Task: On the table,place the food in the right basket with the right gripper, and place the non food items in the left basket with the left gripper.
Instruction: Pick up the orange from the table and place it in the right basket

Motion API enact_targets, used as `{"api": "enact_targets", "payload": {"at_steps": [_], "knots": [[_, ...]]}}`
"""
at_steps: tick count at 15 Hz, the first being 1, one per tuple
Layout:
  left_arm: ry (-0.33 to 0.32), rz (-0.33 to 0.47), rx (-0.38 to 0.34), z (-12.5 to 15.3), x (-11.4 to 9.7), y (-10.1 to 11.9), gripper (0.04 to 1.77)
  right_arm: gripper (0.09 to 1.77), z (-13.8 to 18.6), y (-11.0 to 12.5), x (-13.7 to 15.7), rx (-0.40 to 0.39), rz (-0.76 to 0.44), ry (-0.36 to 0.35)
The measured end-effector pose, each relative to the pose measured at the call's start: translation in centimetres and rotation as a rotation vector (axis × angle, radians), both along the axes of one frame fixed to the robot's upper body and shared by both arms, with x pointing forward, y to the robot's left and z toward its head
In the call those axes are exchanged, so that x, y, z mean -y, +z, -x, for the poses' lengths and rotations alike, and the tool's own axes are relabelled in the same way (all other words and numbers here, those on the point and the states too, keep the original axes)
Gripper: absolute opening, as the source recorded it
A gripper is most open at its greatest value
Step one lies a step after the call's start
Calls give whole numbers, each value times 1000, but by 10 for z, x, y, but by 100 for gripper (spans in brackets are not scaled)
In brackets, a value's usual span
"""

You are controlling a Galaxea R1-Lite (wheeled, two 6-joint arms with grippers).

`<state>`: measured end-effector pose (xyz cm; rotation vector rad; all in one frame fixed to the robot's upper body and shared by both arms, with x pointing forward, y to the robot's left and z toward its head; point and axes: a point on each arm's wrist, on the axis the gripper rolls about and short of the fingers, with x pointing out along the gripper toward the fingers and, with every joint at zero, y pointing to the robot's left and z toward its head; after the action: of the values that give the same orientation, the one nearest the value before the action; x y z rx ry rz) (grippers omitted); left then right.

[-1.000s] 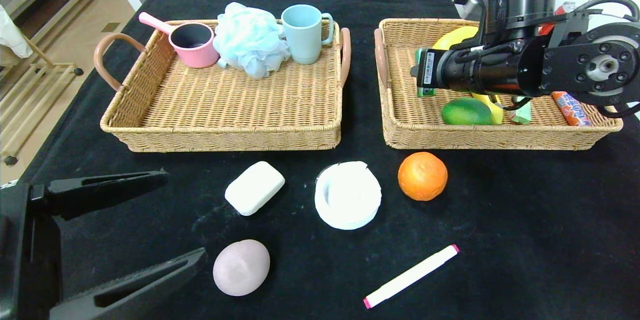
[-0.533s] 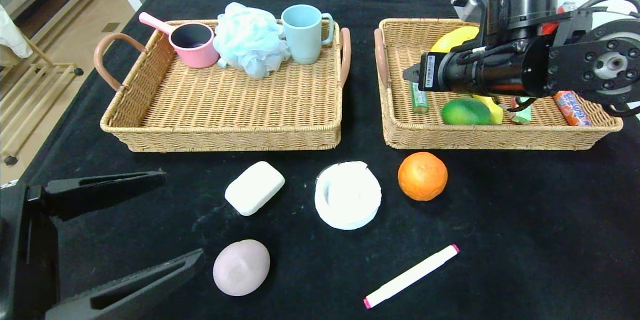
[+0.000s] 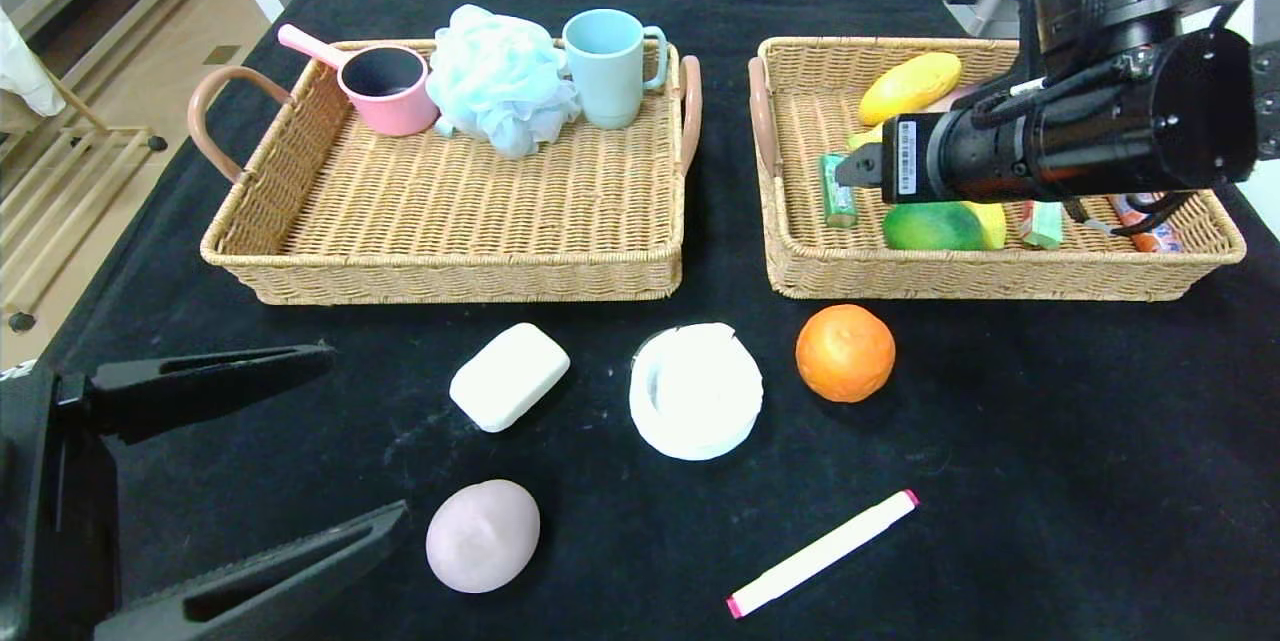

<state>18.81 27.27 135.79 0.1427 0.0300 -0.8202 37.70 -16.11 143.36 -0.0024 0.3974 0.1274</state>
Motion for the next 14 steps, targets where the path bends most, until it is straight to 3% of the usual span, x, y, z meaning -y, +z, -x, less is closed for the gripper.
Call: {"api": "enact_targets", "payload": {"at_steps": [8, 14], "knots": [[3, -2, -1, -1, 1, 0, 172, 166, 58, -6, -10, -240, -27, 23], [16, -2, 13, -1, 0, 1, 172, 169, 58, -21, -27, -316, -53, 9]]}}
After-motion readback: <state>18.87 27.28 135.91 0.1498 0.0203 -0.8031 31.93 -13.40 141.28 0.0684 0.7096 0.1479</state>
